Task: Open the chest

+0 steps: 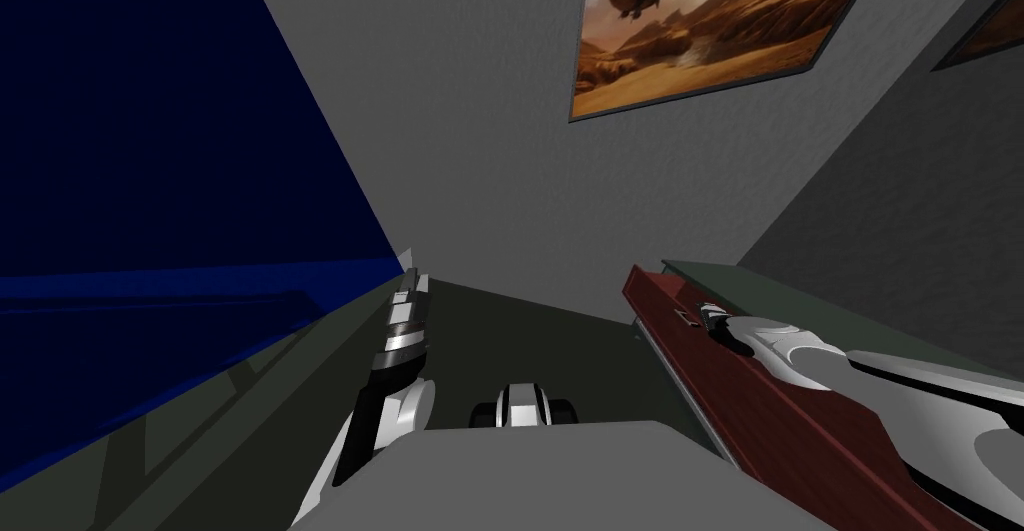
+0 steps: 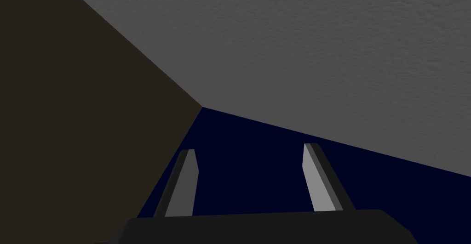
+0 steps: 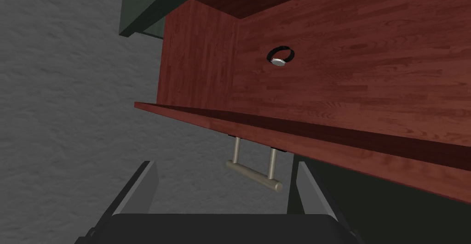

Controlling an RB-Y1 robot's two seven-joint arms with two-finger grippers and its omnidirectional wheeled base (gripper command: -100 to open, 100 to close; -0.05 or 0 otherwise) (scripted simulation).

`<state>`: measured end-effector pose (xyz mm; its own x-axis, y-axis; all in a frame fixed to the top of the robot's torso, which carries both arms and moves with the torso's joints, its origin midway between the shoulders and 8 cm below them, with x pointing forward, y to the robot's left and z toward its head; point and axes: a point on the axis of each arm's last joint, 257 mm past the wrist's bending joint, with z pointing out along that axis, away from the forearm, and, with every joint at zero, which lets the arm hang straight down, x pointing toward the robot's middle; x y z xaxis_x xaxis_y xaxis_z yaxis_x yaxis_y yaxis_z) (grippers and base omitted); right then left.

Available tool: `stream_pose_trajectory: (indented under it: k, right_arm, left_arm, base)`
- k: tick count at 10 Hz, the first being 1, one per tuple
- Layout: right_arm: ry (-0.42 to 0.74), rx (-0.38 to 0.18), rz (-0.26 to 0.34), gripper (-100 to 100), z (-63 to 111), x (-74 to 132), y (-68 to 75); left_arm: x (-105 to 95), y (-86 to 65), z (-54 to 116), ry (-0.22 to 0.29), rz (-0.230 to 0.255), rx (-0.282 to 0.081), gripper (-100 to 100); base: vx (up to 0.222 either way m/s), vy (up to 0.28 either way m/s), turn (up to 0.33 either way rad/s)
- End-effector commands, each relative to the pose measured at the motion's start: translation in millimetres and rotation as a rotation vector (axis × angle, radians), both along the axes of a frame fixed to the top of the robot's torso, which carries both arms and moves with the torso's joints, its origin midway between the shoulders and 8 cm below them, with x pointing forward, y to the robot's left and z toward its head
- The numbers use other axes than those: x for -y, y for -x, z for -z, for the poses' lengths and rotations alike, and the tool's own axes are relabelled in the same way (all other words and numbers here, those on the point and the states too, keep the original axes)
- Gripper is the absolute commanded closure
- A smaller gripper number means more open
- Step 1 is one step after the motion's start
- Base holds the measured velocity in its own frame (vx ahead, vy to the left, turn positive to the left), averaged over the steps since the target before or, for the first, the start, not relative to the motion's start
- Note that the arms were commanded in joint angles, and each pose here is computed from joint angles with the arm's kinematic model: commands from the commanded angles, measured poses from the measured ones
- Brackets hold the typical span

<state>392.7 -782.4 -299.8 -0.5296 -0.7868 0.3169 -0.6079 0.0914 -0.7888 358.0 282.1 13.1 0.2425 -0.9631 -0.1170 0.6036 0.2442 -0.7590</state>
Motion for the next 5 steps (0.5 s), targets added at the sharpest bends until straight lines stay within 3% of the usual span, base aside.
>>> stream_pose_trajectory:
  k: [1,5]
  right_arm:
    - [0.000,0.000,0.000,0,0.1,-0.1,-0.1]
    - [0.000,0.000,0.000,0,0.1,-0.1,-0.1]
  left_arm:
    - [0.0,0.0,0.0,0.000,0.000,0.000,0]
    - [0.0,0.0,0.0,0.000,0.000,0.000,0]
  base:
    - [0.000,0.000,0.000]
    - [0.000,0.000,0.000]
